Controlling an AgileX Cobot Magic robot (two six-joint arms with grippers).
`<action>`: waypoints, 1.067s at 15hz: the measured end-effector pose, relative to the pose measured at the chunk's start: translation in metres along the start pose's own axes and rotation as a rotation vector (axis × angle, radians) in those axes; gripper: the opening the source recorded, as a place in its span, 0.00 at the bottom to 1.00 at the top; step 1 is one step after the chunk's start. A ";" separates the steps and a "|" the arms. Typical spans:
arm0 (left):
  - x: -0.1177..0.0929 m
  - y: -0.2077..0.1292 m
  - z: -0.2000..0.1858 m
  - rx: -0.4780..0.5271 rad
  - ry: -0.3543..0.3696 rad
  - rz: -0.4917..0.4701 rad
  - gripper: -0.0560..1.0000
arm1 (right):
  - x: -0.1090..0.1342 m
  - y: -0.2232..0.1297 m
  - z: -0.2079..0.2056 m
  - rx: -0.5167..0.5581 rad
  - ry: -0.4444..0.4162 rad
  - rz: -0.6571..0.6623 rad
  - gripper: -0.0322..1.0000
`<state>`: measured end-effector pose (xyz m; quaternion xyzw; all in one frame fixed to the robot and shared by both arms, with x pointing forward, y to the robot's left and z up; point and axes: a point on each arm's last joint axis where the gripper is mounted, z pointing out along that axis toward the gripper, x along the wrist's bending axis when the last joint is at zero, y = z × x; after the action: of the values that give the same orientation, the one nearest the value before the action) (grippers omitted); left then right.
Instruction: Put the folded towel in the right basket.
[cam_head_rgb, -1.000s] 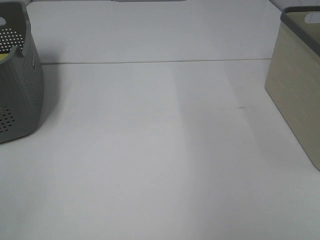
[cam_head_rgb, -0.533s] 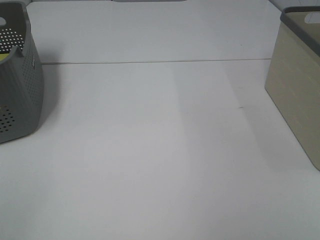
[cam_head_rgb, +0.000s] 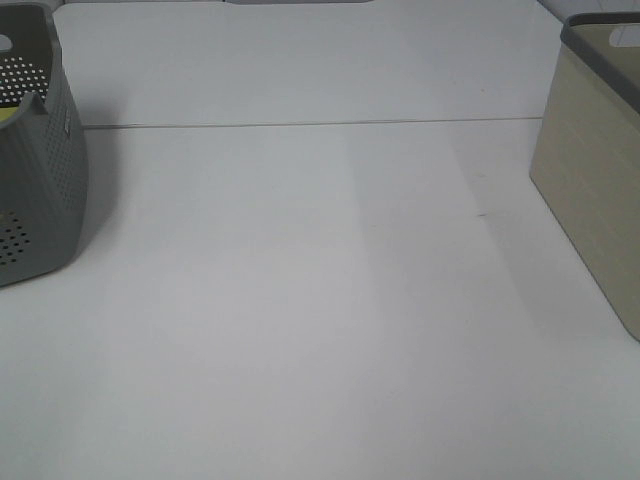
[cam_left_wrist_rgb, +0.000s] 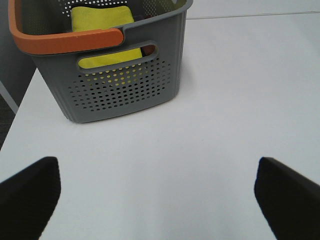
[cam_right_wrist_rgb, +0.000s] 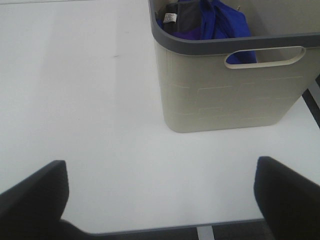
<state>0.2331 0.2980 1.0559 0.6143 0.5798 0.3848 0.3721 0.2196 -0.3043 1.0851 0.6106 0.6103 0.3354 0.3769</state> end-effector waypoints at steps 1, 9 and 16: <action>0.000 0.000 0.000 0.000 0.000 0.000 0.98 | 0.000 -0.004 0.003 -0.020 -0.001 0.014 0.97; -0.001 0.000 0.000 -0.001 -0.007 -0.004 0.98 | 0.004 -0.035 0.037 0.052 0.011 0.037 0.95; -0.001 0.000 0.000 -0.001 -0.007 -0.004 0.98 | 0.004 -0.035 0.037 0.052 0.011 0.036 0.95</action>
<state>0.2331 0.2973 1.0559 0.6143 0.5796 0.3821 0.3751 0.2352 -0.3031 1.0365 0.6292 0.6099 0.3296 0.3514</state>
